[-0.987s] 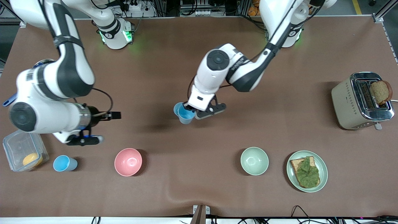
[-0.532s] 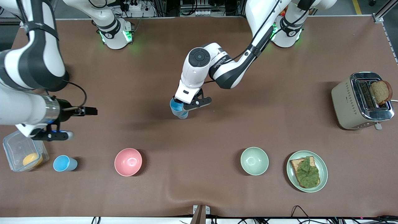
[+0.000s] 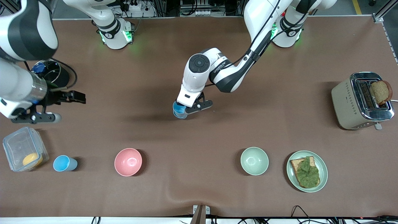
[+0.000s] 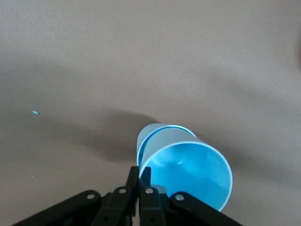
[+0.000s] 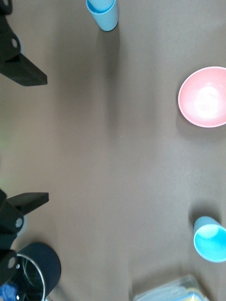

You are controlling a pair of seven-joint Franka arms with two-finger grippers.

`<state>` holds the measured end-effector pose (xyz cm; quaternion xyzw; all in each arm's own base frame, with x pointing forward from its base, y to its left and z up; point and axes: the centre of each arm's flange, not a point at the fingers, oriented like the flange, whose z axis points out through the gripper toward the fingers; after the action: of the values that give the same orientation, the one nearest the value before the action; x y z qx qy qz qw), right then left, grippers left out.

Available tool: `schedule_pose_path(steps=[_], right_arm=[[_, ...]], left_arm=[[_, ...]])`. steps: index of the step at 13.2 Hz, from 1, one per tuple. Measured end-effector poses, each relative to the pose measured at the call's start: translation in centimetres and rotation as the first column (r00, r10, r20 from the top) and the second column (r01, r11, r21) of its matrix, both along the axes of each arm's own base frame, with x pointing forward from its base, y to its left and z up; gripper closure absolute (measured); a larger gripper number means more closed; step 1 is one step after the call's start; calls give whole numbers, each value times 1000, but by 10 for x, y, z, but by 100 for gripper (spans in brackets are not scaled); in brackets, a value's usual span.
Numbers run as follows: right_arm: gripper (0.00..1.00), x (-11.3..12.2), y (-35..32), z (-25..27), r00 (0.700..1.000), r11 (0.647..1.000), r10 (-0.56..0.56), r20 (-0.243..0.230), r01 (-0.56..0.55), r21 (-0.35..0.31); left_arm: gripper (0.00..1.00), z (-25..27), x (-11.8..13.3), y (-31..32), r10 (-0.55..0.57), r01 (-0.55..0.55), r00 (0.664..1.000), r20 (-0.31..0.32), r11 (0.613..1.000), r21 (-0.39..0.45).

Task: Stack blue cups with both arms
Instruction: 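Lower the cup into the other cup with the left gripper while the right gripper withdraws, then open the left gripper and lift it away from the stacked cups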

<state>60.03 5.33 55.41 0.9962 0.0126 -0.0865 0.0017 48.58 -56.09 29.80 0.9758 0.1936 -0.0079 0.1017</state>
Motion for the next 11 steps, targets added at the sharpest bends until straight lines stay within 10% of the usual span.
schedule_pose_path(steps=[8,11], right_arm=[[0,-47,-58,59,993,997,-76,85,75,14],[0,-51,-49,64,993,999,-52,110,50,17]], left_arm=[[7,64,61,68,46,-53,996,70,994,96],[0,137,110,169,-37,17,995,96,981,193]])
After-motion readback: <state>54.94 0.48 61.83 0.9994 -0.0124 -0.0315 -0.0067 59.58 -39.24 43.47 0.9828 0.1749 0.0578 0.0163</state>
